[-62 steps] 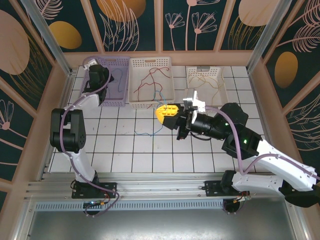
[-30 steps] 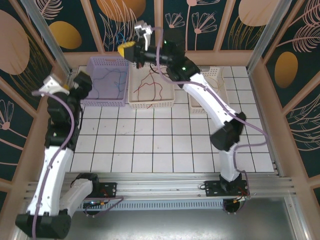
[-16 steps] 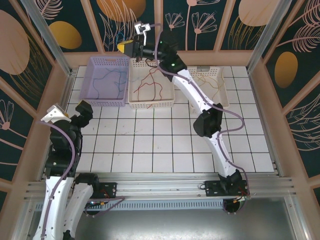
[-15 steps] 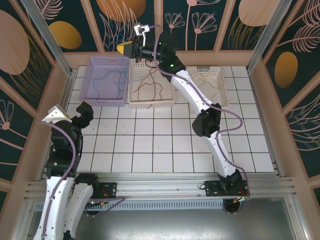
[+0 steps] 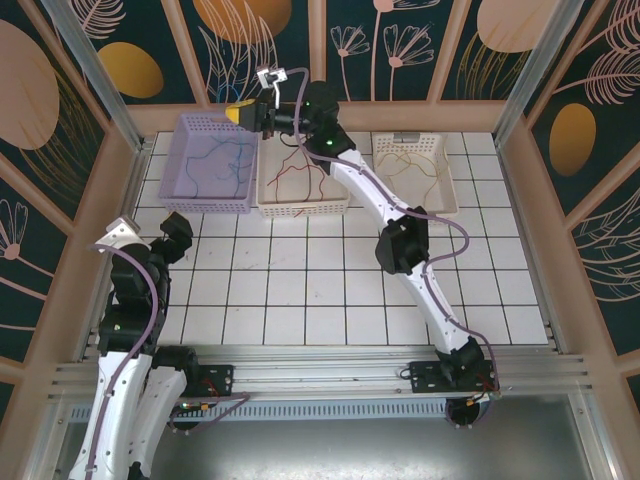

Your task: Untangle the cables

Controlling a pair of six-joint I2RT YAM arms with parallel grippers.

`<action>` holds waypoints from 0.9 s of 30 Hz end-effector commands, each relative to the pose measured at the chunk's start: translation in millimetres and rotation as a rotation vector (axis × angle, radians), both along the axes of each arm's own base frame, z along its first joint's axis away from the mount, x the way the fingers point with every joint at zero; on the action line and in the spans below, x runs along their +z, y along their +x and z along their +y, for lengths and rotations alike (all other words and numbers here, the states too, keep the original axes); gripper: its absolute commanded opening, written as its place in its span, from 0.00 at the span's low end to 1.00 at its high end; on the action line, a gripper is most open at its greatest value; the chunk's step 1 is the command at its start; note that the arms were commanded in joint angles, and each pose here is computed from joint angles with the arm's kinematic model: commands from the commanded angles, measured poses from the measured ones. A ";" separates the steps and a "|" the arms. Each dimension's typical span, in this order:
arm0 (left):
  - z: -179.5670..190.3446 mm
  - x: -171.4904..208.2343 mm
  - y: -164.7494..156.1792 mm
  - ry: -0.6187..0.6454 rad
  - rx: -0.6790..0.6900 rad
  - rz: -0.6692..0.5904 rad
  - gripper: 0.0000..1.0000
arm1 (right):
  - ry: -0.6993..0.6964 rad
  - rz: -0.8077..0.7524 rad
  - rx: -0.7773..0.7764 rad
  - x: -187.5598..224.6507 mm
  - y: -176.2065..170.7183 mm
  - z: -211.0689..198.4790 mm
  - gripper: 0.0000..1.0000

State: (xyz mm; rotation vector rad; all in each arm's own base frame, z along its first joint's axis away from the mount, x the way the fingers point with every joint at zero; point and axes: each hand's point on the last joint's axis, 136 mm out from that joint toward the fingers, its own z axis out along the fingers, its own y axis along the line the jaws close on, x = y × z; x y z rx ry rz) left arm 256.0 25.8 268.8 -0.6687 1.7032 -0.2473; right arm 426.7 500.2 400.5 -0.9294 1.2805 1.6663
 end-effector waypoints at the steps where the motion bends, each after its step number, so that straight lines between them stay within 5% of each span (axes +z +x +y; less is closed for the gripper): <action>1: -0.5 8.3 -0.1 0.020 -0.012 -0.033 0.98 | 0.020 -0.030 0.006 -19.3 -1.2 15.0 0.00; 15: -2.7 7.2 1.8 0.027 -0.026 -0.037 0.99 | -0.078 0.177 -0.041 -150.3 32.5 50.4 0.00; 27: -4.5 7.7 1.9 0.026 -0.036 -0.041 0.98 | -0.179 0.309 -0.167 -198.4 51.3 61.1 0.00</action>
